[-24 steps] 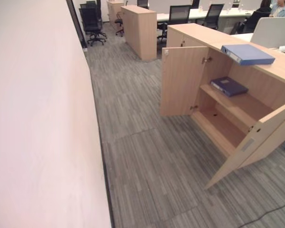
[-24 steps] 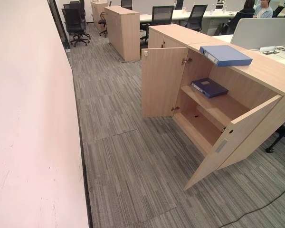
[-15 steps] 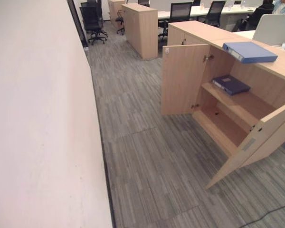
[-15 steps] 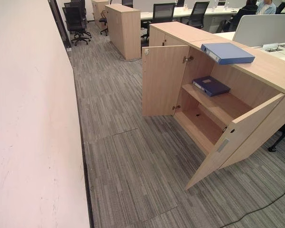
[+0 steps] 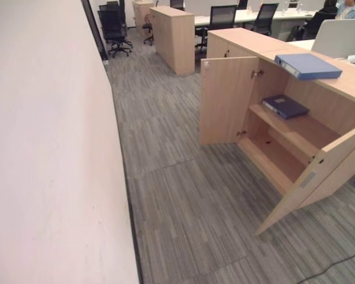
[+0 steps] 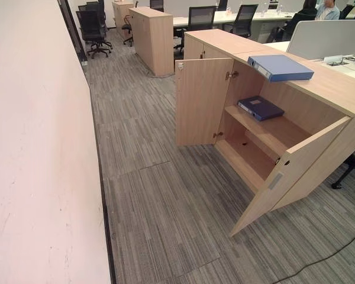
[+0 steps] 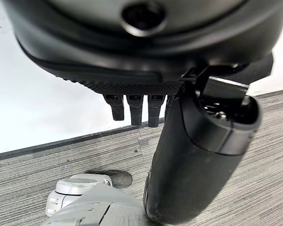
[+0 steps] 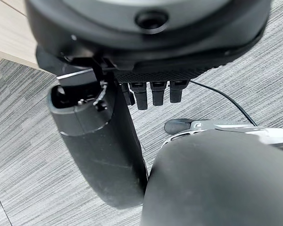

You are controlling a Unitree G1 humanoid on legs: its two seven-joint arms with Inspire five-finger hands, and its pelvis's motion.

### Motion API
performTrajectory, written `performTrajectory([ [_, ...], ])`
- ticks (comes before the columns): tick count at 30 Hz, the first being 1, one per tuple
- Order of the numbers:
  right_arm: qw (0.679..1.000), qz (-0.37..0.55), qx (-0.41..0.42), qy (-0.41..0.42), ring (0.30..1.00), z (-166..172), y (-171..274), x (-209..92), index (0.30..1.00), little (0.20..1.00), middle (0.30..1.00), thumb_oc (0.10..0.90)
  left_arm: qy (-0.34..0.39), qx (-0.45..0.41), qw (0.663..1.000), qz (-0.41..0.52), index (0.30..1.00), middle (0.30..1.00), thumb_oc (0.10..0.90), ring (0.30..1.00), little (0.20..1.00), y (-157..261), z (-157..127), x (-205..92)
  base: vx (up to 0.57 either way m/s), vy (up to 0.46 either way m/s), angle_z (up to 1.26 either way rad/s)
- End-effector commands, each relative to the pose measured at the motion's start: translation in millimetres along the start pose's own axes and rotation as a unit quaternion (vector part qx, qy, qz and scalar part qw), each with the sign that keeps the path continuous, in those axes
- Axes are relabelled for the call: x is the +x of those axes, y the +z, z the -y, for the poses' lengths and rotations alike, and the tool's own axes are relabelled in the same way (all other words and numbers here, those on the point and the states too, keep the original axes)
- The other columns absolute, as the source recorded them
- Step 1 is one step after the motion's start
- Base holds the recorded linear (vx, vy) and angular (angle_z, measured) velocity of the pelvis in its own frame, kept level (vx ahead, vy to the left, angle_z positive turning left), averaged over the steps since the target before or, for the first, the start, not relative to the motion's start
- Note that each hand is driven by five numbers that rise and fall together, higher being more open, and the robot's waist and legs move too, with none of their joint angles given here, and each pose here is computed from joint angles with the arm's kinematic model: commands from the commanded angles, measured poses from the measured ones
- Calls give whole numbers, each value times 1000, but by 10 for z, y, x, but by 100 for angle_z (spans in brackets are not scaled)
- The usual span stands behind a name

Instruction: Put the empty folder in the office cabinet

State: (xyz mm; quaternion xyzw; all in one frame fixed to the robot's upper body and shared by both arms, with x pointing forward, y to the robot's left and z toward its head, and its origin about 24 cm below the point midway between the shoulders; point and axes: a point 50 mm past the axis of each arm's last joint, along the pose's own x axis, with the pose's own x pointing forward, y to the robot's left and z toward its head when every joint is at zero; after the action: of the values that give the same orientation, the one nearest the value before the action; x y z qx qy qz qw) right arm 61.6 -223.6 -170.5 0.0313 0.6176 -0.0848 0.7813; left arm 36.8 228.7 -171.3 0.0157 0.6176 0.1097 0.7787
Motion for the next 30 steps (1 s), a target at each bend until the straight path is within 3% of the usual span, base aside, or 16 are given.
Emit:
performTrajectory([
  [1,999,-21,-42,-3,900,41,-26,-3,900,900,900,800,-13,-12,1000,-15,900,900,800,900,900,-5,79,11,0,0,0],
  [30,995,-30,-90,-14,900,72,-27,-6,900,900,900,800,-4,73,997,-16,900,900,800,900,900,3,57,12,1,-1,0],
])
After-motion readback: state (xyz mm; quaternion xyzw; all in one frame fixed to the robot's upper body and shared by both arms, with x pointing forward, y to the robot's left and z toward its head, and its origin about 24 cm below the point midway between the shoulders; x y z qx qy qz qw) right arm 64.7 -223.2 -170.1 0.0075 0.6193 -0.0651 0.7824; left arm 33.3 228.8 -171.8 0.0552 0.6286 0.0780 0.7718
